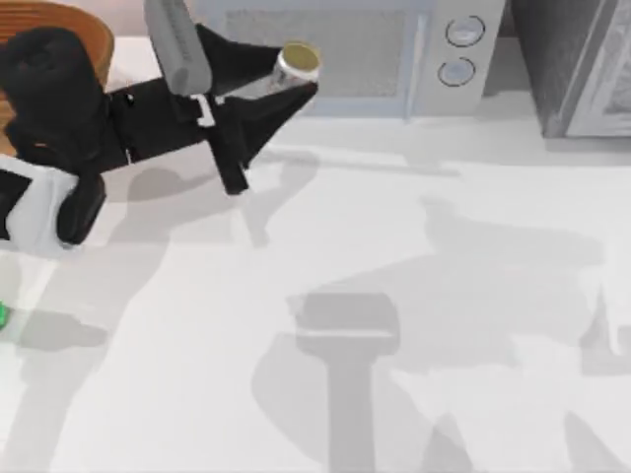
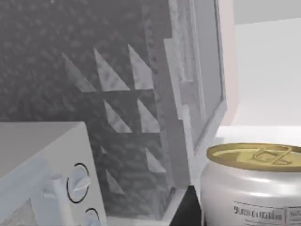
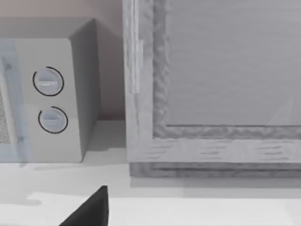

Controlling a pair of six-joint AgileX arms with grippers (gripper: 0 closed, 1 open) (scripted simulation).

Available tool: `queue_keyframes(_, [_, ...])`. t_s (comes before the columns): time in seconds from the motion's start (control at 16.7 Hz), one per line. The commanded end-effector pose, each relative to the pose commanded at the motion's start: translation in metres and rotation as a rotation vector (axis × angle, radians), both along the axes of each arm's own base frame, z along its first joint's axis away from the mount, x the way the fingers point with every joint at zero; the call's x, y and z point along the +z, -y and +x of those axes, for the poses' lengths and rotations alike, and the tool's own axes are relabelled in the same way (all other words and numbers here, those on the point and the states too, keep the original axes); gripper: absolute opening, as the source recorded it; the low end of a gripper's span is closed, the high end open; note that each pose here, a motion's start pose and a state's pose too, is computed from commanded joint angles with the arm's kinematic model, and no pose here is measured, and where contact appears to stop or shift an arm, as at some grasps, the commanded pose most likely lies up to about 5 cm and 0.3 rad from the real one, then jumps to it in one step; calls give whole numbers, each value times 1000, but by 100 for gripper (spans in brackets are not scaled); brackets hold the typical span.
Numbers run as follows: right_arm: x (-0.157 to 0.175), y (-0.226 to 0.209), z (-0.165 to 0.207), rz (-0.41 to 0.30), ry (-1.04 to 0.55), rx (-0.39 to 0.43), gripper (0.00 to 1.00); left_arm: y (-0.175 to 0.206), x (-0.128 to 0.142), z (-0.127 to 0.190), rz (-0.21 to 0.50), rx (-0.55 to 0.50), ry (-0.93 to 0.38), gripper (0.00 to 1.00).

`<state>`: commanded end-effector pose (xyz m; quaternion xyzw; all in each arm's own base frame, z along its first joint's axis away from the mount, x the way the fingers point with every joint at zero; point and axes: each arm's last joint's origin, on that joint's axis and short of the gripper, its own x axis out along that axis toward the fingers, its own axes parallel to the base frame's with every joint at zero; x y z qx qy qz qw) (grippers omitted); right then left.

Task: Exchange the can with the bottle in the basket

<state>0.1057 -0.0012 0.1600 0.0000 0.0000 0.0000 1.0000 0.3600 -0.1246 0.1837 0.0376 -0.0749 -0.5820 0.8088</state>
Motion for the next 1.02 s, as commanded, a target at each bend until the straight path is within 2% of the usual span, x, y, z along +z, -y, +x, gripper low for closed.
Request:
queue_keyframes(0.18, [0,0,0,0,0,0,100,20,-62,20,23,-144,-52,0])
queue_keyframes(0.36, [0,0,0,0,0,0,100,33,-117,25,41,-255,-105,0])
queue_keyframes(0.54, [0,0,0,0,0,0,100,38,-154,23,52,-323,-146,0])
queue_keyframes(0.66, [0,0,0,0,0,0,100,40,-165,22,55,-342,-159,0])
queue_keyframes(0.96, [0,0,0,0,0,0,100,40,-166,22,55,-342,-159,0])
queue_keyframes(1.02, [0,0,0,0,0,0,100,40,-166,22,55,-342,-159,8])
